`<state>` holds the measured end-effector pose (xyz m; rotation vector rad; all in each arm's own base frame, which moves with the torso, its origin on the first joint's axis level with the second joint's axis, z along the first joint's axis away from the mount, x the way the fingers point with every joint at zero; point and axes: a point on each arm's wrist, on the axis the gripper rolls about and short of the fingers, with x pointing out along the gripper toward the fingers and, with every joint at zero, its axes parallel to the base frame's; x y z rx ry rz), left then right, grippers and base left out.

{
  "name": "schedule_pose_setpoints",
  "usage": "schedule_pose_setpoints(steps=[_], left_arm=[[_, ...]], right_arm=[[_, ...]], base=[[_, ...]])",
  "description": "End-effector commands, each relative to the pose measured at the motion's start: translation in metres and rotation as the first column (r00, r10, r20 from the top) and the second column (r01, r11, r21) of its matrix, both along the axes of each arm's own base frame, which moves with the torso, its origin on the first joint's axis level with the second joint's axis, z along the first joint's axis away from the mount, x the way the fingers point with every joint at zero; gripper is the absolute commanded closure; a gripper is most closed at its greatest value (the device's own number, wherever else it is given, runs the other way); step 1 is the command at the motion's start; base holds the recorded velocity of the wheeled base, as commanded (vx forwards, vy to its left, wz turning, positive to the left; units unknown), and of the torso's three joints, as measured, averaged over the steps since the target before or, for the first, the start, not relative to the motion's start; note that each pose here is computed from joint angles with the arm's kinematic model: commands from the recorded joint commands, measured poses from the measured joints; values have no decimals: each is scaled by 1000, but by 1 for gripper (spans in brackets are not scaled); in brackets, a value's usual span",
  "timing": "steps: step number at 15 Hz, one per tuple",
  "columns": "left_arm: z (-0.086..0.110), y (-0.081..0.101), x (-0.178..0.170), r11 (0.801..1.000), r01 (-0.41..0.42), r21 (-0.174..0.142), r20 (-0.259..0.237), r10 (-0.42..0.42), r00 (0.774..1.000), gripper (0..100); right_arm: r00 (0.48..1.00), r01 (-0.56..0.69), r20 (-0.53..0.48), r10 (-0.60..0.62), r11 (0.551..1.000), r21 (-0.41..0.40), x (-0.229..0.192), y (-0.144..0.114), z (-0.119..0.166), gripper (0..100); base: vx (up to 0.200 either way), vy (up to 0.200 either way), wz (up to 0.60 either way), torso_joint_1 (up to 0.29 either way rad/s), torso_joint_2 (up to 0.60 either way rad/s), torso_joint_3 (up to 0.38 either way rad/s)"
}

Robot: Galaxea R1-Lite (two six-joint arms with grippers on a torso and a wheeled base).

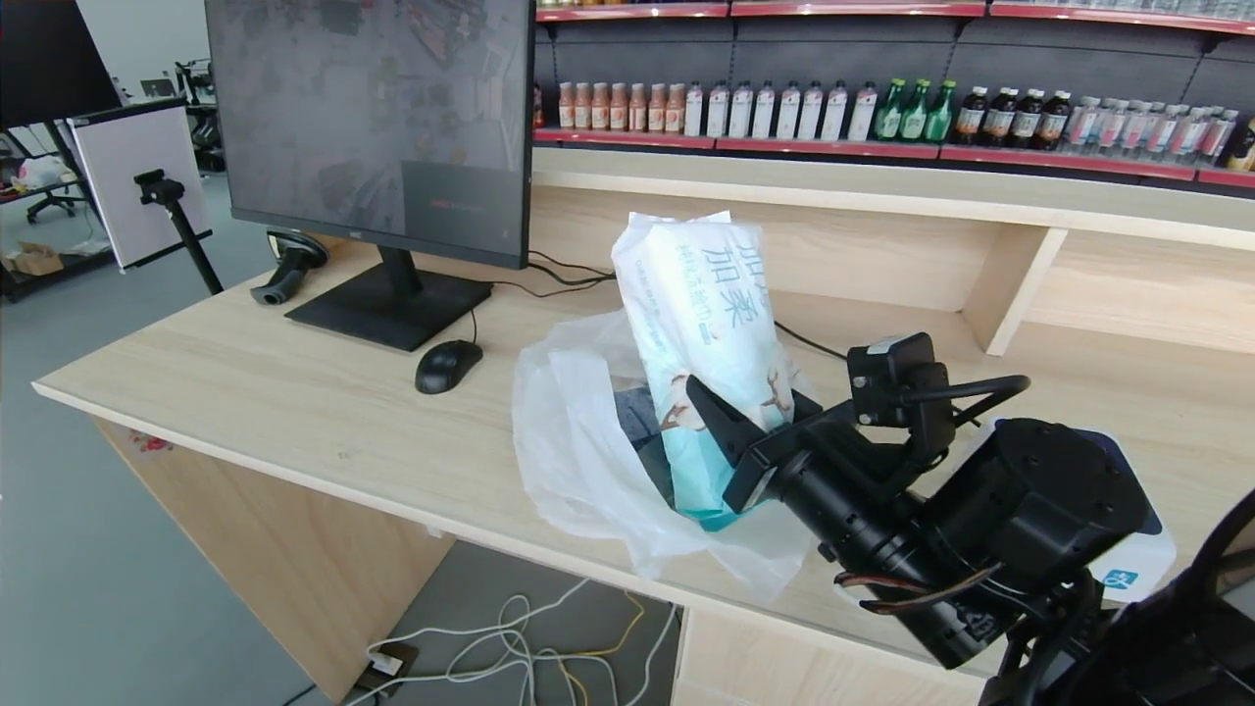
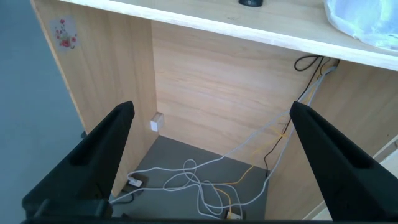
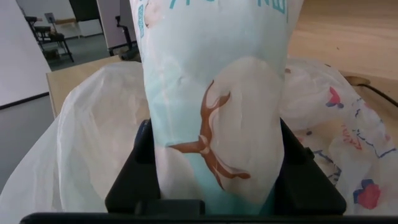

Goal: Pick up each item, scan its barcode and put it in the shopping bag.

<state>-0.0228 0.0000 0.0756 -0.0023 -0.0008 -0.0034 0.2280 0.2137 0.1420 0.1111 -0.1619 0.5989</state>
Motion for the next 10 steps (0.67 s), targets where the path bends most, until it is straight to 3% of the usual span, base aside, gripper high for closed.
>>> schedule_pose_setpoints(steps=[1,10], left_arm=[[0,0,0,1000,0,-1,1,0,1000,0],[0,0,0,1000,0,-1,1,0,1000,0]], right_arm=[[999,-2,-33,1,1000,-30,-2,-1,-10,100],[1000,3,-28,-3,1000,-13,-1,0,-7,100]], base=[[0,0,0,0,0,0],[0,0,0,0,0,0]])
